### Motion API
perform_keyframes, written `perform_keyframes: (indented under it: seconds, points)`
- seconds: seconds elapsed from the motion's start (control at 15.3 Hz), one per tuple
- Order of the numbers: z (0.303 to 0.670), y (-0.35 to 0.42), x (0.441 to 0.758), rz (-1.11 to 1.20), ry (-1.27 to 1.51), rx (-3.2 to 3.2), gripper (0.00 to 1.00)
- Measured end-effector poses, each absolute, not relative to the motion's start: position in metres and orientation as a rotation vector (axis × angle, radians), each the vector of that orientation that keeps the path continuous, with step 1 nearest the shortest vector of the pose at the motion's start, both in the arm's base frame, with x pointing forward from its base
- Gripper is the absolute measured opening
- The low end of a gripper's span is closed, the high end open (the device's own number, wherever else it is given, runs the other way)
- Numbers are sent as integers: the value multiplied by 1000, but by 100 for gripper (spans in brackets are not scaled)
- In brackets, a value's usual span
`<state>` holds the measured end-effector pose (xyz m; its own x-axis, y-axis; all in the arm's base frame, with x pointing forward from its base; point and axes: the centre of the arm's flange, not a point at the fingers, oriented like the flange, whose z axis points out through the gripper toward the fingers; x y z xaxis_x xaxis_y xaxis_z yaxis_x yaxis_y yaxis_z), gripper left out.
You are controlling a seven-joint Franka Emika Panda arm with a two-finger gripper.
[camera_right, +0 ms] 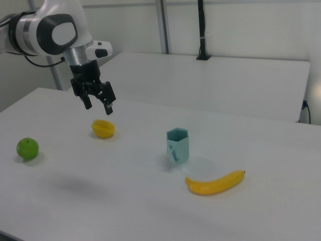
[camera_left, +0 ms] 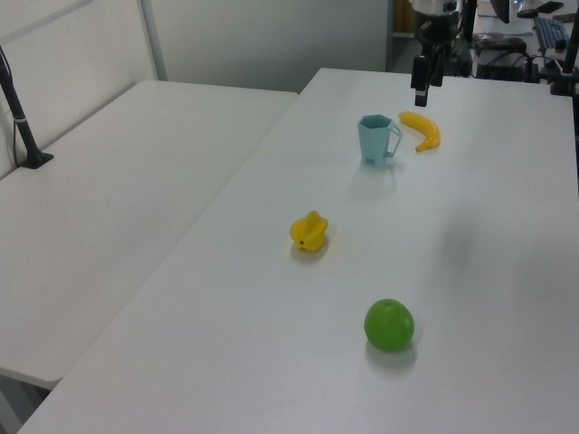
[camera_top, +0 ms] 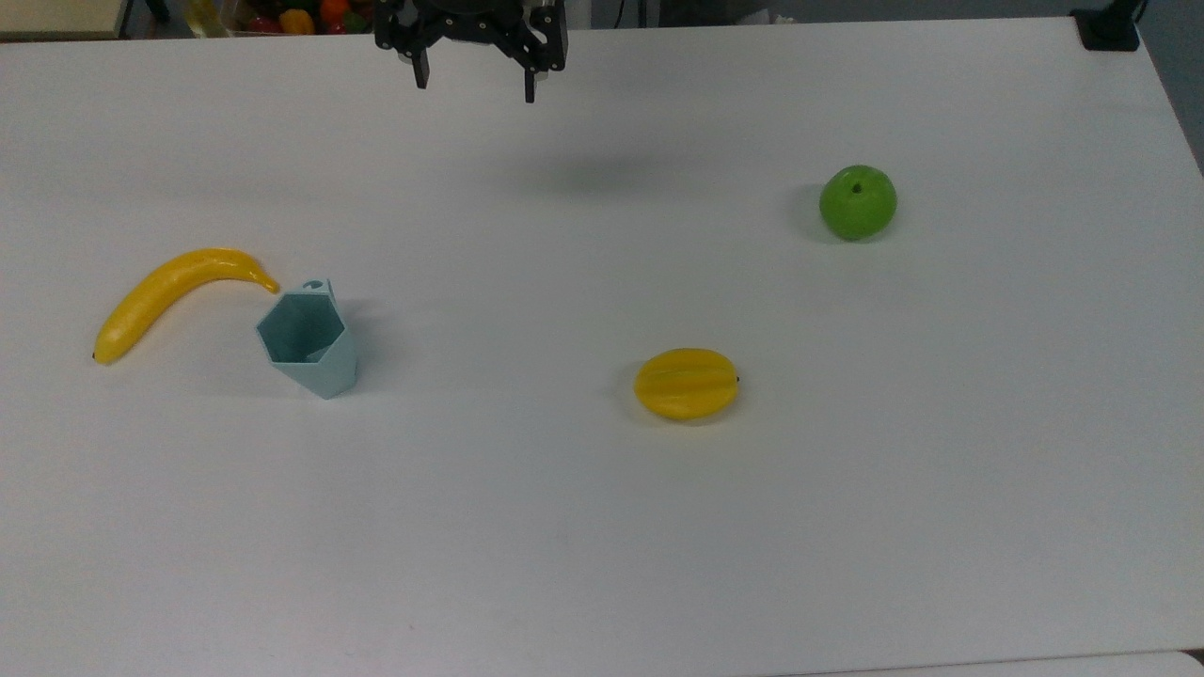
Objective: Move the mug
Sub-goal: 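Move the open gripper down toward the teal hexagonal mug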
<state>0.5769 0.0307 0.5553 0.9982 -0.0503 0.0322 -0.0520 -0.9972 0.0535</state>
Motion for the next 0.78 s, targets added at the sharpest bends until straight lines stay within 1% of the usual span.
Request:
perform_keyframes:
  seconds: [0.46,0.59,0.72,0.78]
  points:
    - [553,26,578,41,-85,3085,100]
    - [552,17,580,50,-42,3085,100]
    - [543,-5,587,73,0,3084,100]
    - [533,-20,591,79,7,3082,100]
